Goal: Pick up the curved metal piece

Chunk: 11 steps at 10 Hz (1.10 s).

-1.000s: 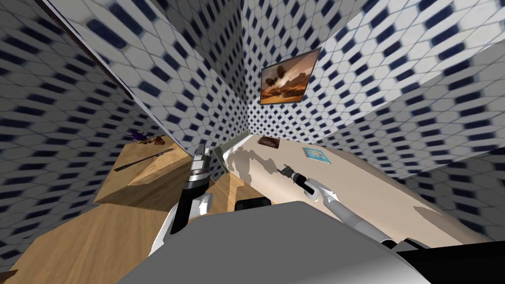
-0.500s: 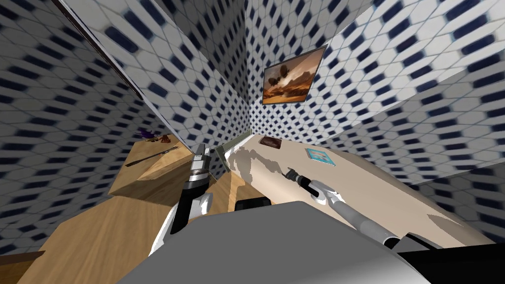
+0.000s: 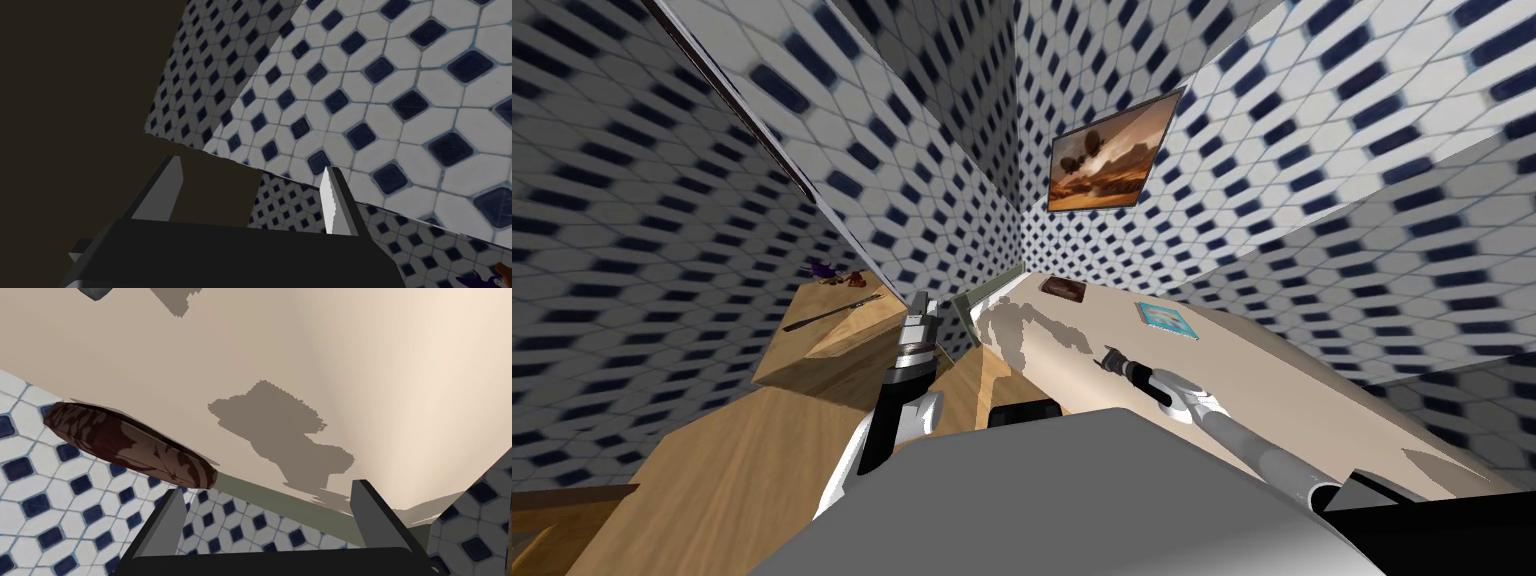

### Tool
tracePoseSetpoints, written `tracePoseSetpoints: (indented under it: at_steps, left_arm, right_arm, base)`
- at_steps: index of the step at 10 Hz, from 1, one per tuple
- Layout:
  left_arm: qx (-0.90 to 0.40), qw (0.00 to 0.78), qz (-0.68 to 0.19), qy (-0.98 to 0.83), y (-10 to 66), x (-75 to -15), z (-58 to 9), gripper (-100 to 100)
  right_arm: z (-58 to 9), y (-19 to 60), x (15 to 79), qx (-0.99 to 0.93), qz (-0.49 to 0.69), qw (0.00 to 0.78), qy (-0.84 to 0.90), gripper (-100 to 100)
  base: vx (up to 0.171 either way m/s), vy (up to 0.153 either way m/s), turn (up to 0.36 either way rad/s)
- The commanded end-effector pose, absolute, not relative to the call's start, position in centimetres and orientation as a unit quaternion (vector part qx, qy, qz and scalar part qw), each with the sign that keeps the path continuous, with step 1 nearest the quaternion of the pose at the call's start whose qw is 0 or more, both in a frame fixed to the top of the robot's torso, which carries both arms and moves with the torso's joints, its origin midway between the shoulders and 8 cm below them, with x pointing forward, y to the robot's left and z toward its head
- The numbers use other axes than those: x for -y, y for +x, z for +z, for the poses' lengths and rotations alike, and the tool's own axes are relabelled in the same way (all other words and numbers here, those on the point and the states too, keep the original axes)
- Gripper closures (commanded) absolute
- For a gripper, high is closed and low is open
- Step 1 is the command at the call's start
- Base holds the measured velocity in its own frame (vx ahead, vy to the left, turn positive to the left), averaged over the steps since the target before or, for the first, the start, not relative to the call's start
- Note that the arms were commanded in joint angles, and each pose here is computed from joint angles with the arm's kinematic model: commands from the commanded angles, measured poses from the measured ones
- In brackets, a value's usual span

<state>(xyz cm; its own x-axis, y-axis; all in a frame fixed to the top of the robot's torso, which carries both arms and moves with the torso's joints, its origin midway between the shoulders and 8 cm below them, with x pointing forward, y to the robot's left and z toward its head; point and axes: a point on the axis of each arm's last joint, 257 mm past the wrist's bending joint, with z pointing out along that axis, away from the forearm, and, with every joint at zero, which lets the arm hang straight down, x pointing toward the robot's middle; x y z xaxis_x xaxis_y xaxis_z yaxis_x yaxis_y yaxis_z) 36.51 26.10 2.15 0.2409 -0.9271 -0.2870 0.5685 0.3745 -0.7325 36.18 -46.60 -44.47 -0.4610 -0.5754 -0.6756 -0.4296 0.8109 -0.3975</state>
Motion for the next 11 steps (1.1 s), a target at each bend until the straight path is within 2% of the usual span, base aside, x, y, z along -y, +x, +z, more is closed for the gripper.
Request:
tracePoseSetpoints:
  at_steps: [1,6,11]
  left_arm:
    - [-0.359,0.747,-0.5,-0.25,36.5,-26.1,2.2,0]
    - [-0.359,0.747,-0.5,-0.25,36.5,-26.1,2.2,0]
    - [-0.359,0.747,-0.5,-0.25,36.5,-26.1,2.2,0]
  right_arm:
    - [-45.6,35.0,48.2,-0.85,-0.105,0.401,-0.325,-100]
    - [-48.0,28.9,57.0,-0.857,-0.172,0.285,-0.394,-100]
    - [-48.3,25.4,61.5,-0.852,-0.201,0.223,-0.429,-100]
  base:
    - [-0.013,-0.006,0.053]
    - [-0.02,-0.005,0.086]
    - [-0.016,0.001,0.045]
